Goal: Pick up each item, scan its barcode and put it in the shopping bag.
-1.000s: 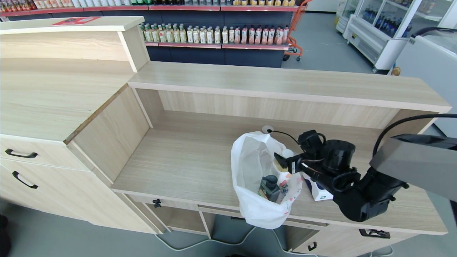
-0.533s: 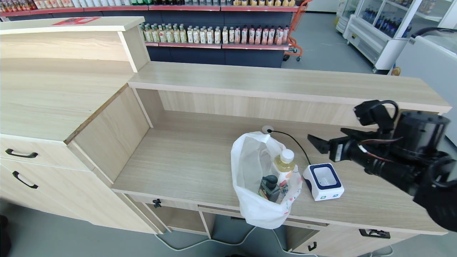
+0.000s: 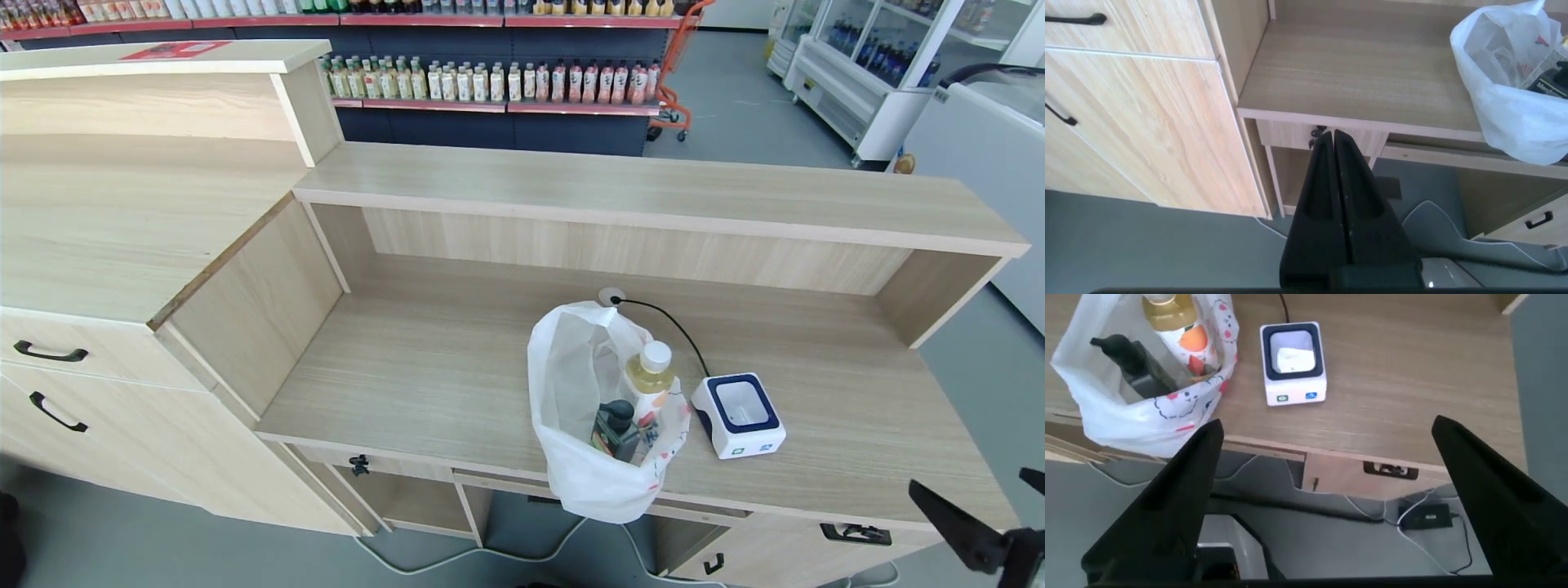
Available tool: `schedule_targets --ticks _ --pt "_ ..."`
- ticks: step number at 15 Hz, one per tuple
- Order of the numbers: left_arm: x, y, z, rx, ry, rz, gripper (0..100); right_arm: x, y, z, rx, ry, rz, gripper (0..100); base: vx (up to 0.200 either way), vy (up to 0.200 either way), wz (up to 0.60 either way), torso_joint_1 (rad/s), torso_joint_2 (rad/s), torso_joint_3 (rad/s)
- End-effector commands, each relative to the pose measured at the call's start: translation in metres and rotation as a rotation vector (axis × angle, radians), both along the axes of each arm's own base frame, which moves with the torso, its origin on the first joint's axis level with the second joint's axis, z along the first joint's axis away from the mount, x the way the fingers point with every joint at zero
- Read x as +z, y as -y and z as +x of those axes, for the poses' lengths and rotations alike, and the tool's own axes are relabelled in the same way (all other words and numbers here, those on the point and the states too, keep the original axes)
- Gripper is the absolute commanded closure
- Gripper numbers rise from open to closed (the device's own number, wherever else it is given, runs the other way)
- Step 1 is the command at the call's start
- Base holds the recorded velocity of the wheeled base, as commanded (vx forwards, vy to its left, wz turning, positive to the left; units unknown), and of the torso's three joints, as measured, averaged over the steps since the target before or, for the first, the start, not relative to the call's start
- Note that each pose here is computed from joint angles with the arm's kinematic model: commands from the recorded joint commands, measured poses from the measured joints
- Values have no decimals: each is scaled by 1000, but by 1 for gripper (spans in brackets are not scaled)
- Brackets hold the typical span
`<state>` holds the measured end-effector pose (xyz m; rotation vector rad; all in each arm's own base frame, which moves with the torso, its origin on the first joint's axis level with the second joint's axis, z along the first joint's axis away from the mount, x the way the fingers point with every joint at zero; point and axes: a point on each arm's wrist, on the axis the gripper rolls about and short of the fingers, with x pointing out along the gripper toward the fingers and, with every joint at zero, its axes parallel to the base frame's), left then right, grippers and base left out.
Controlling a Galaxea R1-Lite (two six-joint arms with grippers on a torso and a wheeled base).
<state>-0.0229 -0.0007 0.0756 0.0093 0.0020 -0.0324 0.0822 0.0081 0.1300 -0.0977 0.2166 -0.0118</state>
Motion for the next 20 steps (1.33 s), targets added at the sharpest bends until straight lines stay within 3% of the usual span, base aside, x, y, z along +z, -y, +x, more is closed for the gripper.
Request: schedule_targets --ticks 1,5,8,20 --pt "0 0 0 0 -1 0 100 -19 10 -62 -66 122 38 0 0 0 0 0 0 0" --pt "0 0 0 0 1 0 100 -40 12 -89 -92 145 51 0 0 0 0 0 0 0" --pt "0 0 0 0 -2 0 100 -41 12 -98 -43 246 58 0 0 0 0 0 0 0" --pt "0 0 0 0 2 0 100 -43 11 -106 -100 329 62 0 0 0 0 0 0 0"
